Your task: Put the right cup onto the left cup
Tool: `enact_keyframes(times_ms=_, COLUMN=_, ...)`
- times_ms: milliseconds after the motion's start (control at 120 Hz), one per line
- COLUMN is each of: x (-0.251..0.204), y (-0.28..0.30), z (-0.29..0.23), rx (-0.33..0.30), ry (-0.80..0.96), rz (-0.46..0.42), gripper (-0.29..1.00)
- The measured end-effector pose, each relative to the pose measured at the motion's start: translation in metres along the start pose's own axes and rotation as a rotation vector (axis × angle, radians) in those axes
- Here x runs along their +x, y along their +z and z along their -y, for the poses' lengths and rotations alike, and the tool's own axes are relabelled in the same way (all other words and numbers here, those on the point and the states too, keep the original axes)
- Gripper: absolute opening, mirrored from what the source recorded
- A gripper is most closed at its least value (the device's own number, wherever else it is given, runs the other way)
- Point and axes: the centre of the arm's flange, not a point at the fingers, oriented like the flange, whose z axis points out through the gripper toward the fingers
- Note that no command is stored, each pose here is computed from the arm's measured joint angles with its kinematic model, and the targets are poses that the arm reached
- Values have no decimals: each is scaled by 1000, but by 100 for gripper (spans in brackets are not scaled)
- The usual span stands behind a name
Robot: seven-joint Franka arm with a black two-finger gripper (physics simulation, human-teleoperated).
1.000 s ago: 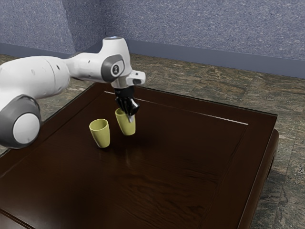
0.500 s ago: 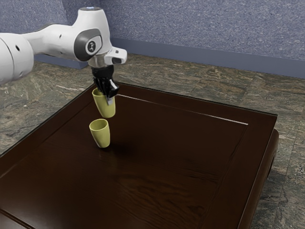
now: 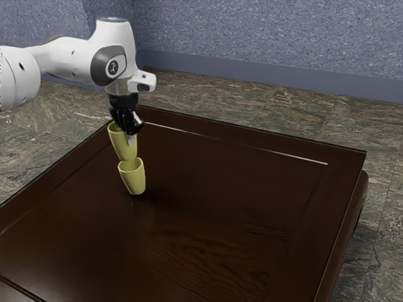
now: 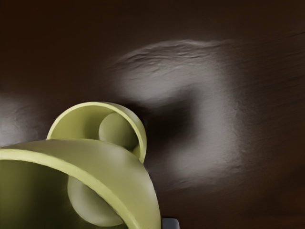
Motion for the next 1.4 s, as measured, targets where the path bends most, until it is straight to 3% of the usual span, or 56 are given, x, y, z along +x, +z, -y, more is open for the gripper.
enact_keyframes(times_ms=583, x=32, y=68, z=19, rx=-5, ry=-22, rz=72, gripper=-7)
enact_keyframes(times_ms=783, x=30, y=65, z=13, rx=-39, ry=-35, rz=81, gripper=34)
enact_keyframes(times_ms=917, x=22, y=37, z=8, rx=-51, ry=-42, rz=64, gripper=51)
enact_keyframes(times_ms=1158, x=-2, y=-35, z=-3, rx=-49, ry=-47, rz=7, gripper=64)
enact_keyframes(times_ms=1400, x=-39, y=-98, z=-59, rx=-62, ry=8, rz=-1, gripper=68)
